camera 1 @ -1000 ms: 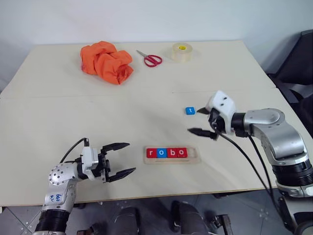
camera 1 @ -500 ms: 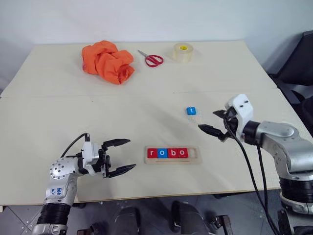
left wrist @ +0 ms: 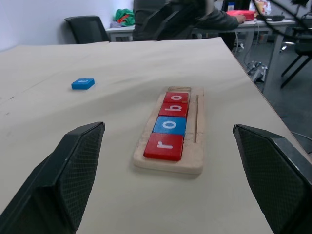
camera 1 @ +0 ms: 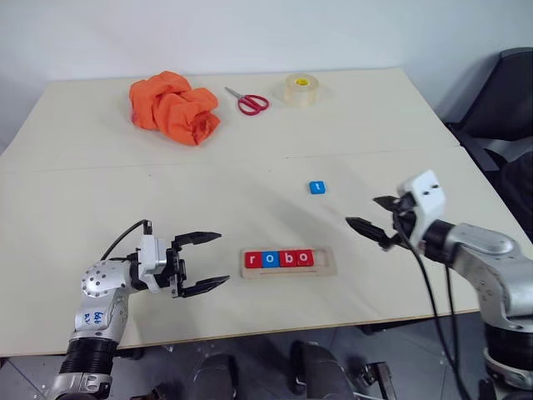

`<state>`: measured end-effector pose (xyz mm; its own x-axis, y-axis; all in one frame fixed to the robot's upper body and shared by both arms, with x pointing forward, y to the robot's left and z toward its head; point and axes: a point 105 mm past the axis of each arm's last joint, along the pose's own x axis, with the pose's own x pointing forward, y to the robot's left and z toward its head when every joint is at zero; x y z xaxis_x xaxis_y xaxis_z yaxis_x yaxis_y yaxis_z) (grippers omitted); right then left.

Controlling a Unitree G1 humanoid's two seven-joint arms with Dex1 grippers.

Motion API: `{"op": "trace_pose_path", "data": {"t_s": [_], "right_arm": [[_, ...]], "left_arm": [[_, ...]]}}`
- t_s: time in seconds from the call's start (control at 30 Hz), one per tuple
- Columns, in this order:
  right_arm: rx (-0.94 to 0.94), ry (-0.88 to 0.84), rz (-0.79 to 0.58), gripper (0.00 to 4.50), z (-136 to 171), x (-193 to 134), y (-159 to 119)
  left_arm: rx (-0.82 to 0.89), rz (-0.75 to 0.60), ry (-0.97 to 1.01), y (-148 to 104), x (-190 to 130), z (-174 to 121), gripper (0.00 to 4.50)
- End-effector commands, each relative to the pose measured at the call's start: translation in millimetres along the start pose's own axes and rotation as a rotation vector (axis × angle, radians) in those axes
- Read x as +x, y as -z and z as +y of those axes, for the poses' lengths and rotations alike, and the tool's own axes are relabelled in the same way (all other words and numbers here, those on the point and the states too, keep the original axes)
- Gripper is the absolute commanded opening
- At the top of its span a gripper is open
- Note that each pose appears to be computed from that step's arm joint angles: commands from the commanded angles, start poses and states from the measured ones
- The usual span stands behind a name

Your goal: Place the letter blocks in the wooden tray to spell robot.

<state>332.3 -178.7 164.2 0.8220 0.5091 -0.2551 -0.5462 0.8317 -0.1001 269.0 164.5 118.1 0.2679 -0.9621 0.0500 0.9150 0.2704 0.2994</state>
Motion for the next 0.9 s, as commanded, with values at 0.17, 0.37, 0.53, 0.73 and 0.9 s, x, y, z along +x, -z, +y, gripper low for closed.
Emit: {"op": "trace_pose_path", "data": {"t_s": [0.17, 0.37, 0.53, 0.73, 0.9], "right_arm": [[0.033, 0.194, -0.073, 4.48, -17, 56, -16], [0.037, 0.188, -0.111, 4.48, -10, 88, -24], [0.060, 0.184, -0.088, 4.48, -2, 112, -18], [0.075, 0.221, -0.060, 4.48, -2, 120, -9], [0.101, 0.244, -0.056, 4.09, 0, 122, -4]], "left_arm": [[0.012, -0.009, -0.007, -4, -1, -4, 4.50], [0.010, -0.003, -0.019, -4, -4, -9, 4.50], [0.011, 0.002, -0.038, -5, -6, -12, 4.50], [0.011, 0.005, -0.049, -6, -7, -14, 4.50], [0.010, 0.008, -0.054, -6, -9, -15, 4.50]]}}
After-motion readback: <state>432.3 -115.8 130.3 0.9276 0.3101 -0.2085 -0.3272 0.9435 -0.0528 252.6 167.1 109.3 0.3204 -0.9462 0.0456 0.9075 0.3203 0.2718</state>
